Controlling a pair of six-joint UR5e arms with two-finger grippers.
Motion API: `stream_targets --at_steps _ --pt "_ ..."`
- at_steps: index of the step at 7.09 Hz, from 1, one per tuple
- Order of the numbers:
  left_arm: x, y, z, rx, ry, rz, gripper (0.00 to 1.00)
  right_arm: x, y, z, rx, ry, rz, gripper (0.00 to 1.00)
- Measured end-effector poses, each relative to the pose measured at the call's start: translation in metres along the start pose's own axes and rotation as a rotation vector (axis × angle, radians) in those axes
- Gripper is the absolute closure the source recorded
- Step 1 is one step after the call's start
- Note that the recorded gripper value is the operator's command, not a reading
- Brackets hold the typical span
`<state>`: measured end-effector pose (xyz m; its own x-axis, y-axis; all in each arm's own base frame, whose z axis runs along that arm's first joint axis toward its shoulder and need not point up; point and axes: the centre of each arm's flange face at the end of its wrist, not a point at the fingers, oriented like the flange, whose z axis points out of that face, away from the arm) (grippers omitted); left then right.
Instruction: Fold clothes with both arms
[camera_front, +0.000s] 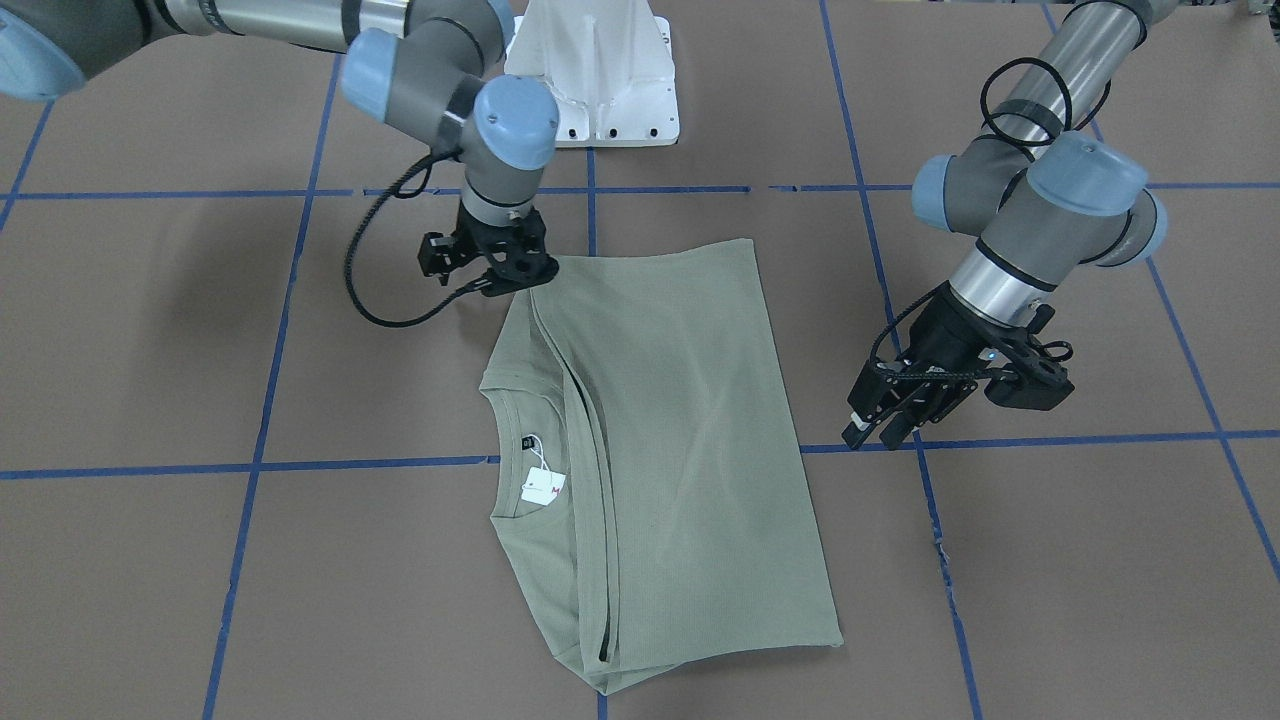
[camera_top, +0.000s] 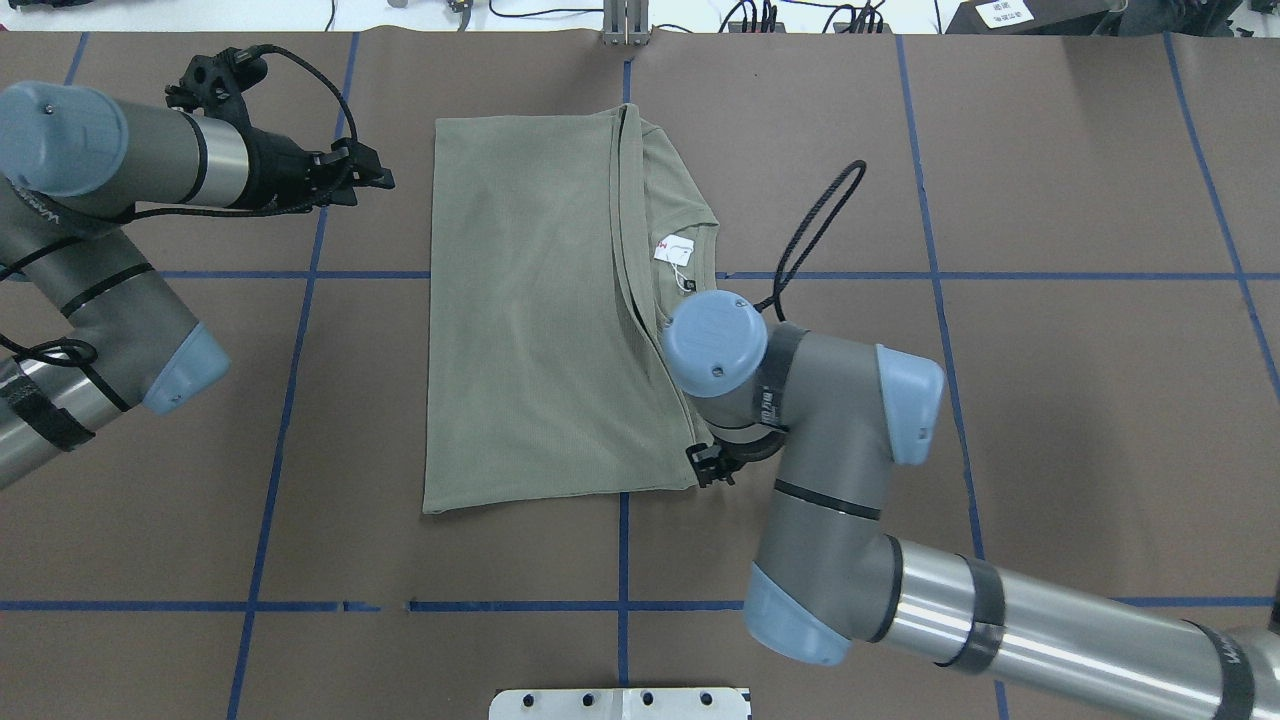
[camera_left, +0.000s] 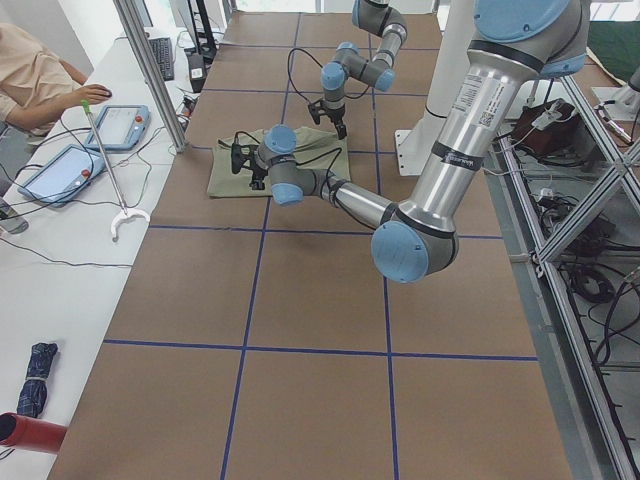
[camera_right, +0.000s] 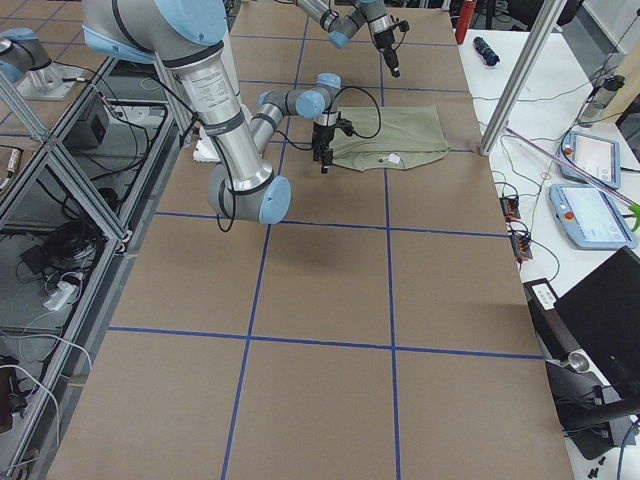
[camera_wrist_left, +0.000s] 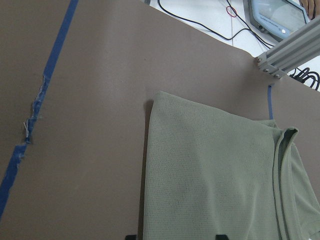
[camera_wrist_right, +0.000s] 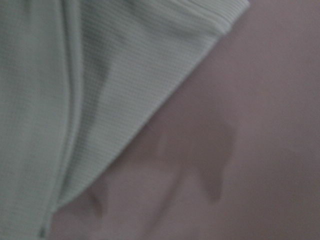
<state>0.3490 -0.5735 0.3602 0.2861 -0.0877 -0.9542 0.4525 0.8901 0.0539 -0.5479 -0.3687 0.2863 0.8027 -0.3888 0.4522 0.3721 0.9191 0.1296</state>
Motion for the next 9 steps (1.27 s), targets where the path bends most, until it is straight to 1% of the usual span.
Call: stream_targets --at_steps 1,2,3,4,5,6,7,8,9 --pt "0.001 0.000 -0.001 0.001 0.002 0.000 0.39 0.013 0.015 -0.003 0.007 -0.006 -0.002 0.00" --pt "0.002 0.000 -0.001 0.002 0.003 0.000 0.39 0.015 0.020 -0.007 0.016 -0.012 -0.003 0.00" --pt "0.002 0.000 -0.002 0.003 0.004 0.000 0.39 0.013 0.017 -0.013 0.029 -0.019 -0.001 0.00" --pt "0.003 0.000 -0.002 0.004 0.006 -0.001 0.39 0.008 0.008 -0.022 0.054 -0.025 0.005 0.00" --pt "0.004 0.000 -0.003 0.005 0.008 -0.001 0.39 0.003 -0.011 -0.030 0.094 -0.040 0.012 0.00" --pt "0.004 0.000 -0.004 0.005 0.008 -0.001 0.39 -0.003 -0.043 -0.034 0.148 -0.068 0.027 0.00" --pt "0.004 0.000 -0.004 0.005 0.008 0.000 0.39 -0.011 -0.078 -0.040 0.189 -0.089 0.050 0.00" --pt "0.004 0.000 -0.004 0.006 0.008 0.000 0.39 -0.022 -0.110 -0.047 0.208 -0.096 0.077 0.00" --pt "0.004 0.000 -0.004 0.006 0.008 0.000 0.39 -0.031 -0.133 -0.050 0.217 -0.100 0.104 0.00"
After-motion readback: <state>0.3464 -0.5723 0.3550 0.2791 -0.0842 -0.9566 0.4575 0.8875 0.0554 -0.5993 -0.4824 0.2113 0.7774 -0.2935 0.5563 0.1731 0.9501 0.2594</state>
